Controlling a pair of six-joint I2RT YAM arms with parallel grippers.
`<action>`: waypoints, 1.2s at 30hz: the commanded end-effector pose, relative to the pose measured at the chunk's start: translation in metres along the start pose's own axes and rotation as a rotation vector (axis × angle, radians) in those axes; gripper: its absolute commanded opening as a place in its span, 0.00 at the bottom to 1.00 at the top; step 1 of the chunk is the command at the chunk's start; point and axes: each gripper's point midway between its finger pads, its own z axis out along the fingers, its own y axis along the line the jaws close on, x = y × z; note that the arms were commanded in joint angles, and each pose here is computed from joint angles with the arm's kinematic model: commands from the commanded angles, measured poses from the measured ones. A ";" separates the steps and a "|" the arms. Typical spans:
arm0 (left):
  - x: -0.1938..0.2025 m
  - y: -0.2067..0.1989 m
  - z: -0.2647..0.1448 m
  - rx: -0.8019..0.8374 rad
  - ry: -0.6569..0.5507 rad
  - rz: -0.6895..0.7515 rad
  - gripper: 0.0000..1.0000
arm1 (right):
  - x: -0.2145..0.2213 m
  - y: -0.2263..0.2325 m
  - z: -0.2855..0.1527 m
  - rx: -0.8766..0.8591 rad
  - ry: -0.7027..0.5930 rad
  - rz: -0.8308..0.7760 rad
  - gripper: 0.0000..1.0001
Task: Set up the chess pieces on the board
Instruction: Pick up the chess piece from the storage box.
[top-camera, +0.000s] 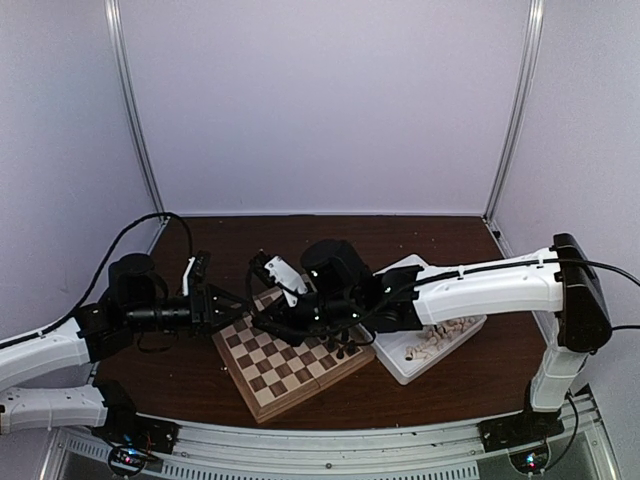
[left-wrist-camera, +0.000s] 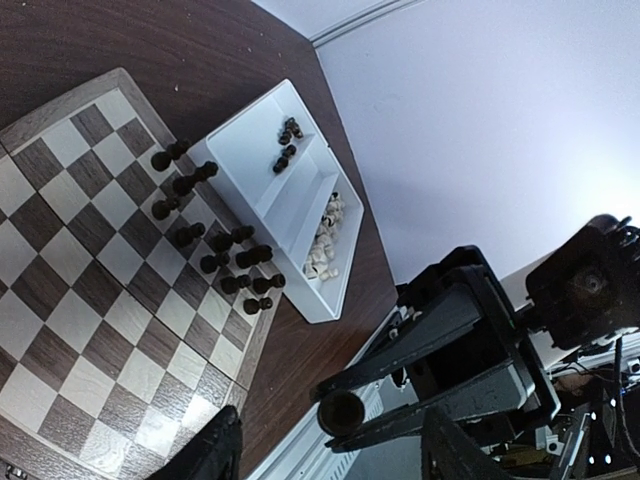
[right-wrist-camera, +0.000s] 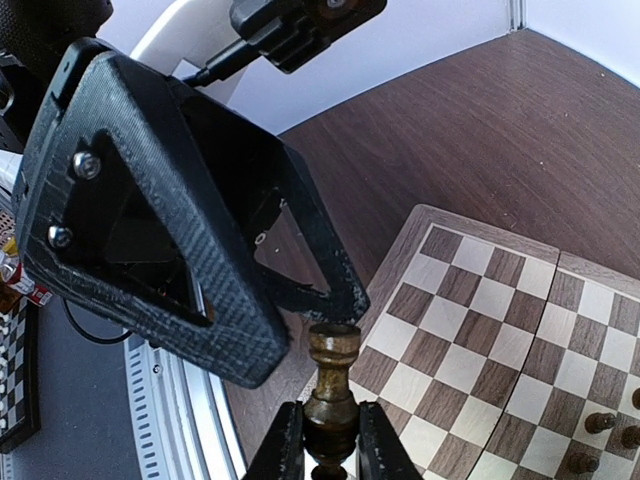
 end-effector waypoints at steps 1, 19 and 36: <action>-0.001 -0.007 0.003 0.042 0.007 -0.001 0.59 | -0.011 0.007 0.004 -0.012 -0.011 -0.026 0.15; 0.004 -0.001 0.007 0.037 0.031 -0.025 0.33 | -0.005 0.015 0.013 -0.035 0.017 -0.044 0.15; 0.006 0.005 0.007 0.019 0.033 -0.040 0.12 | 0.000 0.016 0.018 -0.030 0.043 -0.063 0.18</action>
